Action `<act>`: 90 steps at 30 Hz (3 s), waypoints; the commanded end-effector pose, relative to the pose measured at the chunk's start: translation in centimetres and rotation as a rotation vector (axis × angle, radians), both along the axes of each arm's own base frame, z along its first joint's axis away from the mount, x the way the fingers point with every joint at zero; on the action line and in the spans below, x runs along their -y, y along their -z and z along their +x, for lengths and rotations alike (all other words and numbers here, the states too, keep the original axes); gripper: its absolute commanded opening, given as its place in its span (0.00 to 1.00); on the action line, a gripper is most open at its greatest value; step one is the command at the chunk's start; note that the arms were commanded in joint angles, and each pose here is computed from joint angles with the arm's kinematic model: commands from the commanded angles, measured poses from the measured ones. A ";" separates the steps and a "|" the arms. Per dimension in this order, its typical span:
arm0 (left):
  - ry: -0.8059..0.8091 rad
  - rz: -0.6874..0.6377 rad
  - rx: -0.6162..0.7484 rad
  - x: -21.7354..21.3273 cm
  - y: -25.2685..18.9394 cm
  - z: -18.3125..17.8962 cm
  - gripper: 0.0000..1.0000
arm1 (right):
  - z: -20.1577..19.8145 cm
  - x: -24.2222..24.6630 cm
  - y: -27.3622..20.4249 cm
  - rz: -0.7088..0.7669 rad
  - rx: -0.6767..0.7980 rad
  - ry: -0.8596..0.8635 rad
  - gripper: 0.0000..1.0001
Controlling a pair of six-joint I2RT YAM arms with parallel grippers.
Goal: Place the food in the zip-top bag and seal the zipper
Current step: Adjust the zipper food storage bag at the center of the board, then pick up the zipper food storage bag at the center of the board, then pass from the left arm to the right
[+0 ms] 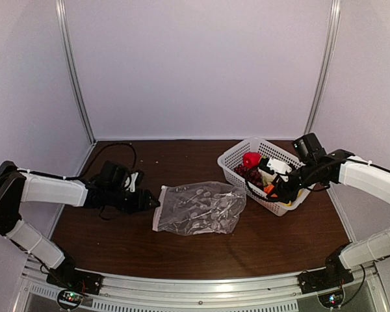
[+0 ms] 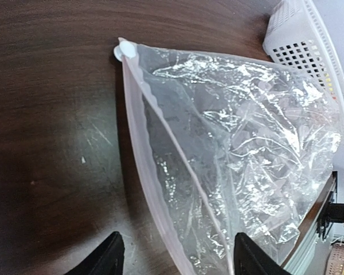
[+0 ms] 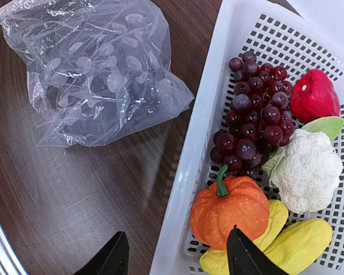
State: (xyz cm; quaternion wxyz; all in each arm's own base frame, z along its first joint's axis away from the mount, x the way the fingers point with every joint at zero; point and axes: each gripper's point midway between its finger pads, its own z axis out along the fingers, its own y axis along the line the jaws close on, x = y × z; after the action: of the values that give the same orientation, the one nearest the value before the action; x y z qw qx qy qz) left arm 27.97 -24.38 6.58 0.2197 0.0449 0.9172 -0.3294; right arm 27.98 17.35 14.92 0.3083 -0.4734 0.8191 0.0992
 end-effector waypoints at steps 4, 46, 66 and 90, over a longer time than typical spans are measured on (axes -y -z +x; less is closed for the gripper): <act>0.149 -0.236 0.026 5.7 -2.9 -2.1 0.47 | -0.7 0.0 -0.2 -0.040 -0.002 -0.040 0.59; 0.131 -0.231 0.038 7.5 -2.3 -1.8 0.50 | -7.8 -20.1 -1.4 0.031 -0.073 -0.564 0.61; -0.410 -0.586 0.251 2.1 -17.7 -3.3 0.00 | -8.7 -25.6 -5.7 0.038 0.190 -0.630 0.92; -0.515 -0.770 0.149 2.7 -23.7 -4.0 0.00 | -4.4 -30.3 -12.0 0.099 0.485 -0.249 0.49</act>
State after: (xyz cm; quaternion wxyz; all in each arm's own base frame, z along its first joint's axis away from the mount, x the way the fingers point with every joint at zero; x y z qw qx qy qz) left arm 24.37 -27.59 28.66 0.3612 -0.2357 0.7046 -0.5636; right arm 21.26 48.49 24.32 0.4500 -0.6263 0.6284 0.1020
